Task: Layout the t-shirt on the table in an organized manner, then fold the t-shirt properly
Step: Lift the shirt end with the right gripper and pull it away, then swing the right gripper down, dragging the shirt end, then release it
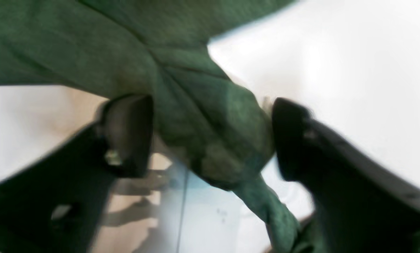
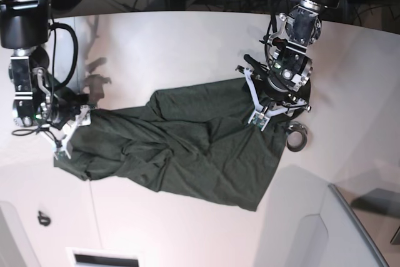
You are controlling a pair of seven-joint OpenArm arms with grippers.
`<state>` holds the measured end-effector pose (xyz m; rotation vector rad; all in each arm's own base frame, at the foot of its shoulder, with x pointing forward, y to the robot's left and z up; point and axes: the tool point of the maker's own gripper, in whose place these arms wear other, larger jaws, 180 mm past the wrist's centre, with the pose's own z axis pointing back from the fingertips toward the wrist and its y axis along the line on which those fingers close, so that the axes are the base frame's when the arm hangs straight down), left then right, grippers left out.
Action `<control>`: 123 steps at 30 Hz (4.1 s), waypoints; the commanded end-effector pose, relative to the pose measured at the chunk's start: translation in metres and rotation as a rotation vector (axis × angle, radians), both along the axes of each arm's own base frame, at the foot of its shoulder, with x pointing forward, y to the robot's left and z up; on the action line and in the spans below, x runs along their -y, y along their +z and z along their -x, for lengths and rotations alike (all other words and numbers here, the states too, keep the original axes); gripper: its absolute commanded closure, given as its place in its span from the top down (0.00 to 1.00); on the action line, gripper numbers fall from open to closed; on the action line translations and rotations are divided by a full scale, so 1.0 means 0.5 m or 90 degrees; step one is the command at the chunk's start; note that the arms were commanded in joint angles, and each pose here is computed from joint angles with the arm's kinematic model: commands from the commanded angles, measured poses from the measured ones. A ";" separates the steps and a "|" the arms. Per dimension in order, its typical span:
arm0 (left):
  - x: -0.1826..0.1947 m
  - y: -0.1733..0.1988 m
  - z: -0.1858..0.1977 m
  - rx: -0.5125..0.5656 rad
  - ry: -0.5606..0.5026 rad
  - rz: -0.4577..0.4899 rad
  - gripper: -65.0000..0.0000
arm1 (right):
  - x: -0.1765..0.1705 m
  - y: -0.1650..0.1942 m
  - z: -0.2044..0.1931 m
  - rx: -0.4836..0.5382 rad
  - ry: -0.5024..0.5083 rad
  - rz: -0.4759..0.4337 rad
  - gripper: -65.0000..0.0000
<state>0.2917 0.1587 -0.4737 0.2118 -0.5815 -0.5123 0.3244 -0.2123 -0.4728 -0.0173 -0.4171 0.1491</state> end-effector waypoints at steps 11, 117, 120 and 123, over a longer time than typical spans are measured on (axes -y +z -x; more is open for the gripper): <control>-0.007 0.020 -0.021 0.025 0.002 -0.005 0.49 | -0.023 0.164 0.051 0.140 0.030 0.020 0.00; -0.128 -0.023 0.023 -0.023 0.085 -0.035 0.49 | 0.263 0.265 -0.392 0.348 -0.194 0.109 0.02; -0.131 -0.027 0.037 -0.028 0.085 -0.036 0.49 | 0.219 0.307 -0.435 0.376 -0.169 0.099 0.02; -0.126 -0.024 0.037 -0.026 0.080 -0.035 0.49 | 0.160 0.337 -0.472 0.419 -0.128 0.092 0.02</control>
